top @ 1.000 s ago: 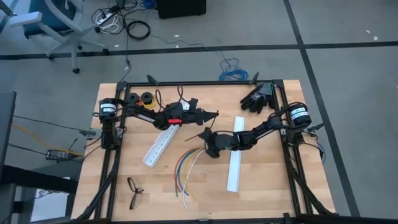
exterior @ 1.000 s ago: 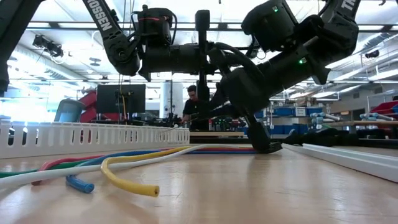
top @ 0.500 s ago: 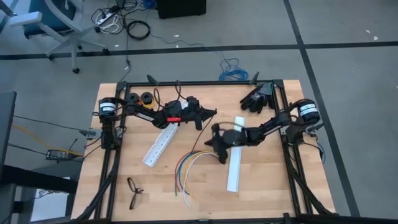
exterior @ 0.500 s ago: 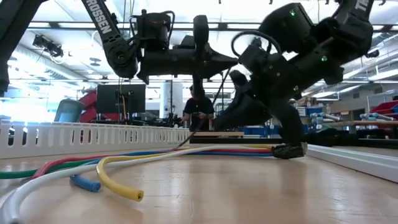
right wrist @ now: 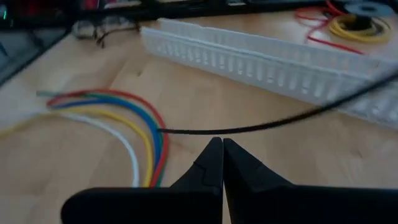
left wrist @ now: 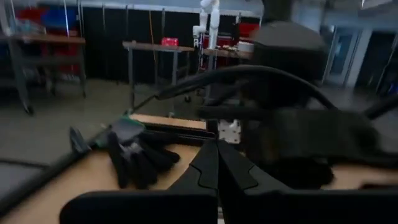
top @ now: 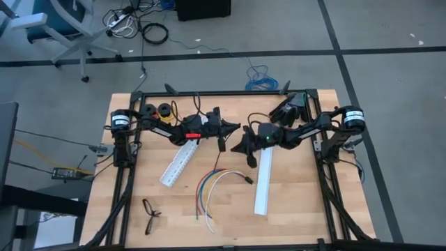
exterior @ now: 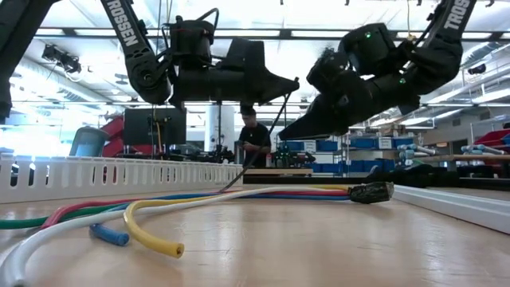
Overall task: Ziptie cables
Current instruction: Wrap the cable wires together using the black zip tie
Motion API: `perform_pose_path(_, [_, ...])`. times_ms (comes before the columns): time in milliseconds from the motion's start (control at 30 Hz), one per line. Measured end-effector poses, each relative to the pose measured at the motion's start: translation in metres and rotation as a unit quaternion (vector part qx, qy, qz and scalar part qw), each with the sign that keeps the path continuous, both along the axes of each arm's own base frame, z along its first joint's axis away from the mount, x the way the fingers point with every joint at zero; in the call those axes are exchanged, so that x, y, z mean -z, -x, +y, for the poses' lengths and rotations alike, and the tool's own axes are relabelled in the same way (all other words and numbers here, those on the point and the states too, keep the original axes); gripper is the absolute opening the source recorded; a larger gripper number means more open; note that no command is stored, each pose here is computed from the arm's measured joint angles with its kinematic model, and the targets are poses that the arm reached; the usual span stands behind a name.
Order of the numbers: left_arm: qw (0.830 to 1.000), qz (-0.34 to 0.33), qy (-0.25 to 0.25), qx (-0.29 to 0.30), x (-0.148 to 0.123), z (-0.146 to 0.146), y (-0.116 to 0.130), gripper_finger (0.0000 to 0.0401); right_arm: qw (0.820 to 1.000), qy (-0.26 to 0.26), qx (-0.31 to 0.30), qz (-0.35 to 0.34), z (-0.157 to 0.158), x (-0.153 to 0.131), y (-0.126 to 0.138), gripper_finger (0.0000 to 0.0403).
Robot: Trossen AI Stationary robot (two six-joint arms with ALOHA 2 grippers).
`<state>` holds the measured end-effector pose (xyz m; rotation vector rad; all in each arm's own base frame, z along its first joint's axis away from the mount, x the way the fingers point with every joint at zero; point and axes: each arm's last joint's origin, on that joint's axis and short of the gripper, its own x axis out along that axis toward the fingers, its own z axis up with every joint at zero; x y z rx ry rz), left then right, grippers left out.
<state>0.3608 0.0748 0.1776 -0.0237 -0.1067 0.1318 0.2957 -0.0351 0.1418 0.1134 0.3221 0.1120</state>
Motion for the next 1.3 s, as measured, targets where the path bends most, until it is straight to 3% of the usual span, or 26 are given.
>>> perform_pose_path(167, [0.997,0.012,-0.079,-0.019,0.000,-0.005,-0.001,0.0000,0.998,-0.064,-0.001,-0.006,-0.013,-0.003,0.002,0.0000])
perform_pose_path(300, [0.996,0.014,-0.081,-0.024,0.000,-0.006,-0.001,0.0000,0.997,-0.079,0.002,-0.007,-0.018,-0.003,0.003,0.0000])
perform_pose_path(400, [0.997,0.015,-0.068,-0.041,0.001,-0.001,0.000,0.0000,1.000,-0.011,-0.004,-0.007,-0.013,-0.002,0.002,0.0000])
perform_pose_path(500, [0.997,0.010,-0.012,-0.076,0.002,0.009,0.002,0.0000,0.991,0.130,-0.021,0.005,-0.002,0.003,0.001,0.0000])
perform_pose_path(633, [0.992,0.017,0.082,-0.096,0.007,0.023,0.005,0.0000,0.941,0.333,-0.060,0.005,0.022,0.004,-0.002,0.0000])
perform_pose_path(833, [0.973,0.008,0.201,-0.114,0.012,0.040,0.010,0.0000,0.845,0.530,-0.063,0.022,0.036,-0.004,-0.017,0.0013])
perform_pose_path(1100, [0.923,-0.021,0.369,-0.108,0.016,0.055,0.015,0.0000,0.737,0.662,-0.085,0.107,0.041,0.027,-0.051,0.0062])
perform_pose_path(1300, [0.903,-0.011,0.420,-0.089,0.019,0.057,0.016,0.0000,0.700,0.700,-0.097,0.106,0.058,0.035,-0.061,0.0102])
